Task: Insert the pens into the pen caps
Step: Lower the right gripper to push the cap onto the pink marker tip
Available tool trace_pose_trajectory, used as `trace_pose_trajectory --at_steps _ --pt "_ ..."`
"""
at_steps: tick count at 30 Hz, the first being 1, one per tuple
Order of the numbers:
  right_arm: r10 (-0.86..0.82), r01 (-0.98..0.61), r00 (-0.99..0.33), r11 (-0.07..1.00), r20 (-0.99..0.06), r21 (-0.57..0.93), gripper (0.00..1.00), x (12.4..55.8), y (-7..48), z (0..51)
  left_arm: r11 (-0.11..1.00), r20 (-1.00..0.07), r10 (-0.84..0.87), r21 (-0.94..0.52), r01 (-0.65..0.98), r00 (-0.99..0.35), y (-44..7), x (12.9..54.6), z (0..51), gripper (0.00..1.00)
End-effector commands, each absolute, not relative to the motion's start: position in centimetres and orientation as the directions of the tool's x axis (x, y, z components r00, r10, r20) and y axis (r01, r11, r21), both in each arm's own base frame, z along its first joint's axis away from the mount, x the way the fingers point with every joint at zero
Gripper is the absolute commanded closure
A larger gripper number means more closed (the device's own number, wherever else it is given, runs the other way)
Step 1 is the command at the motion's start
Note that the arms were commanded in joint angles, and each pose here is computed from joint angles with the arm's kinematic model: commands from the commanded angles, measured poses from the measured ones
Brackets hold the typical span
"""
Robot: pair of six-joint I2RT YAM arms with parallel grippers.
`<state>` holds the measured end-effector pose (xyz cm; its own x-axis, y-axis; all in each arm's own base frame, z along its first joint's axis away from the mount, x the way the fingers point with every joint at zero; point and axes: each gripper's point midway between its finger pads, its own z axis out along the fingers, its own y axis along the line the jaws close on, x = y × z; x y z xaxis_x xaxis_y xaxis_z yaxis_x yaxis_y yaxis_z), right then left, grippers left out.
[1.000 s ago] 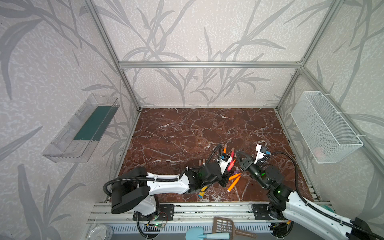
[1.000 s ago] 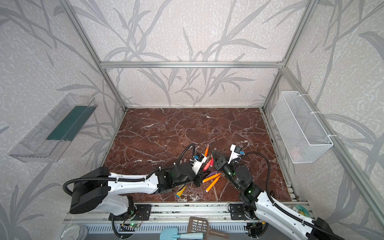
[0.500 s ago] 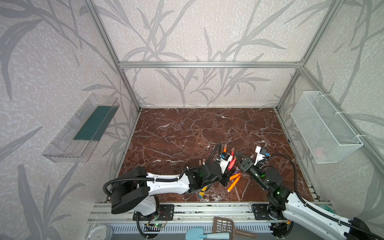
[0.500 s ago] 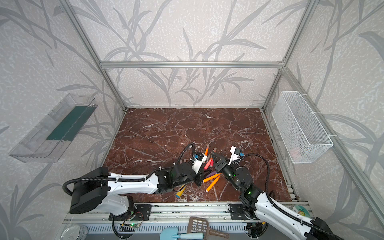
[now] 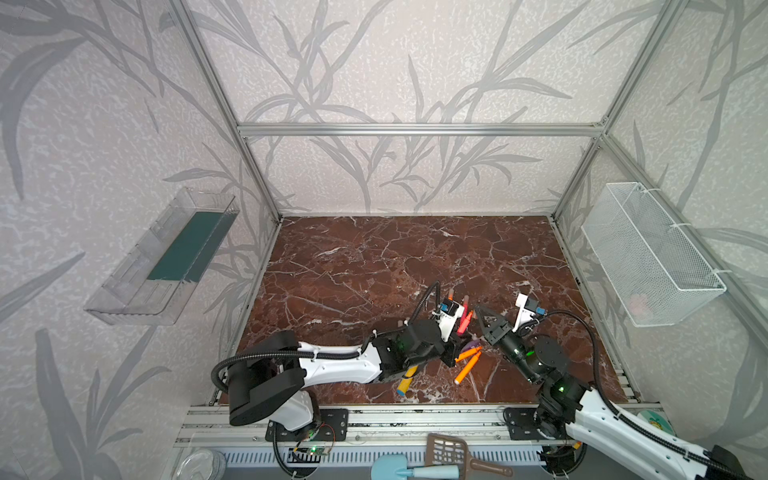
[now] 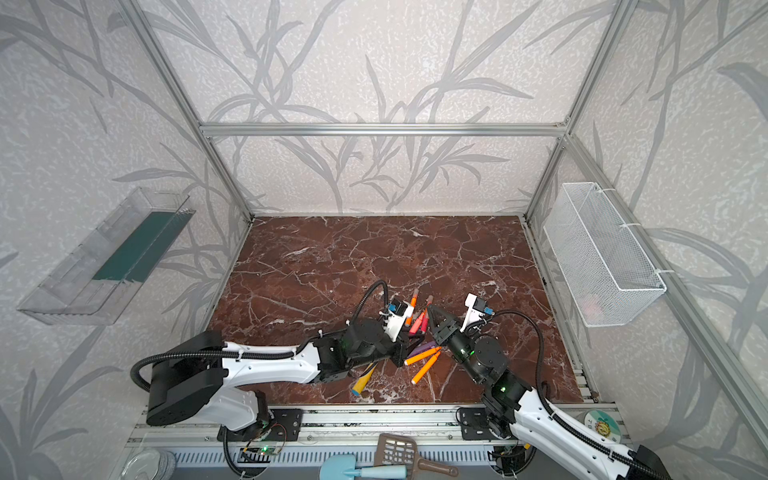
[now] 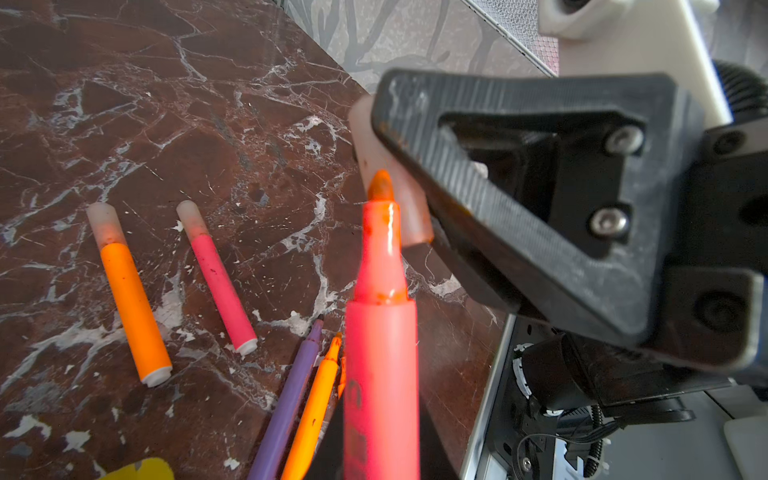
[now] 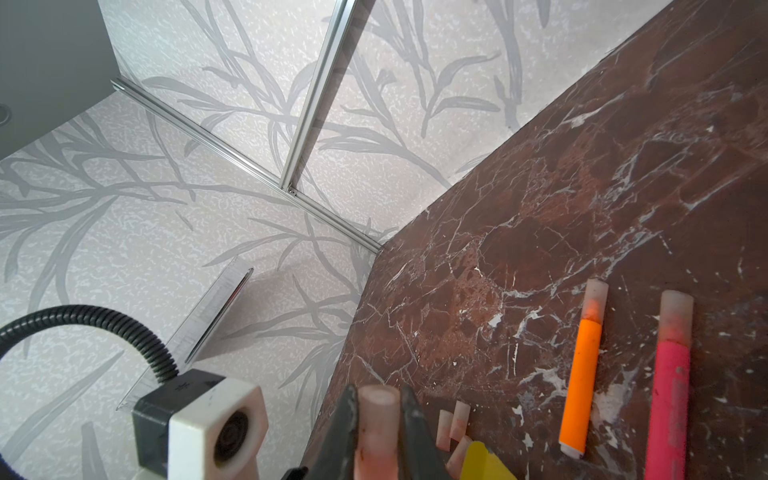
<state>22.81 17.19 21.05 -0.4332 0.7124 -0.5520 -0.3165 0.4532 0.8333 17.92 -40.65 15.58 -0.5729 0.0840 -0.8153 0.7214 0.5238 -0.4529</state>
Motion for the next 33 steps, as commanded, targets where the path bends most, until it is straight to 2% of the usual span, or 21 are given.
trace_pose_trajectory --at_steps 1,33 --pt "0.731 -0.314 -0.395 0.462 -0.557 0.829 1.00 23.5 17.0 23.0 0.494 -0.823 0.063 -0.466 0.734 -0.564 -41.1 17.5 17.0 1.00" --pt "0.733 -0.384 -0.410 0.401 -0.543 0.832 1.00 23.4 18.3 25.1 0.517 -0.827 0.043 -0.462 0.721 -0.560 -40.1 17.8 16.7 1.00"
